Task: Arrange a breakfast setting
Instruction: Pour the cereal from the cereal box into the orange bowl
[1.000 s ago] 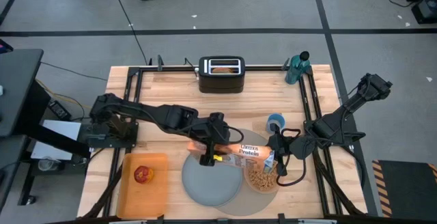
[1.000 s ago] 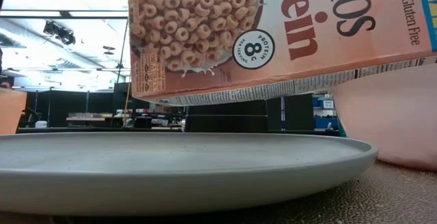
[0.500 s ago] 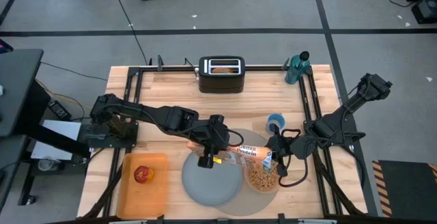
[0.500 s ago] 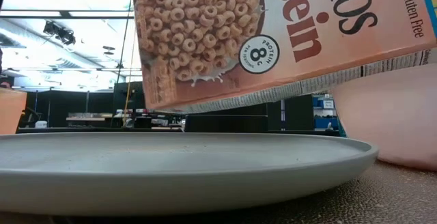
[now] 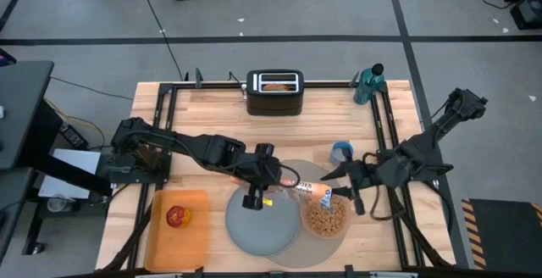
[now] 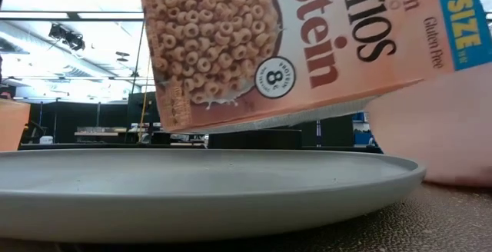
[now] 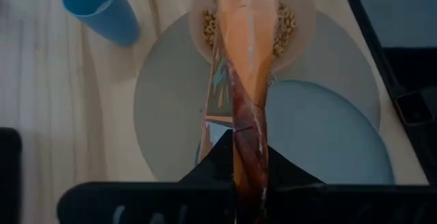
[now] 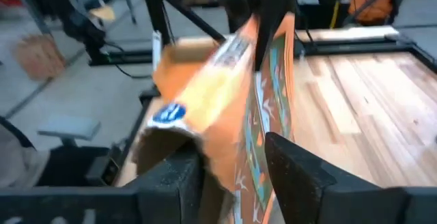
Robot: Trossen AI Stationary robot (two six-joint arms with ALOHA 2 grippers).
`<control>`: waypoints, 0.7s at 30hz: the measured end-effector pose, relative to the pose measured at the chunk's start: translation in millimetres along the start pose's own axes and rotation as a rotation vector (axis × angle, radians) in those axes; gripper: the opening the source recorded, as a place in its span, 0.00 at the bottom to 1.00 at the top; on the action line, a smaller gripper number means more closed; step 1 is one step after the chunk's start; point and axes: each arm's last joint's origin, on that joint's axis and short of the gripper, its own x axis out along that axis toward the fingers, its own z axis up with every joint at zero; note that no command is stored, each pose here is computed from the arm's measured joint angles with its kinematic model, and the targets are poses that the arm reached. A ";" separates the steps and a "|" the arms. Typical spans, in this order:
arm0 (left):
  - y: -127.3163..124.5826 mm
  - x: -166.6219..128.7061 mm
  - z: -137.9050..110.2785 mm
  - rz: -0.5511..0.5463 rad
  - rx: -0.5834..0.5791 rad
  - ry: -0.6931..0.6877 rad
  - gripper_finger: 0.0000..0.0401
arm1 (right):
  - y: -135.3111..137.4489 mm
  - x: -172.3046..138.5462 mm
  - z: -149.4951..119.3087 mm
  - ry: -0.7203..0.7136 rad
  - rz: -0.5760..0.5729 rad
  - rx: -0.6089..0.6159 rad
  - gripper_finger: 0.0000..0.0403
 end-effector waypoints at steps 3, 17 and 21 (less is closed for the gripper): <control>-5.9 -1.5 -1.0 0.028 0.012 0.008 0.03 | -4.0 -16.2 6.0 -0.033 0.028 -0.016 0.41; -10.7 -26.2 6.9 0.036 -0.022 -0.120 0.03 | -5.3 -59.5 11.3 -0.099 0.120 -0.055 0.41; -8.6 -39.7 8.0 0.078 -0.027 -0.164 0.03 | -5.5 -76.4 19.8 -0.212 0.085 -0.103 0.41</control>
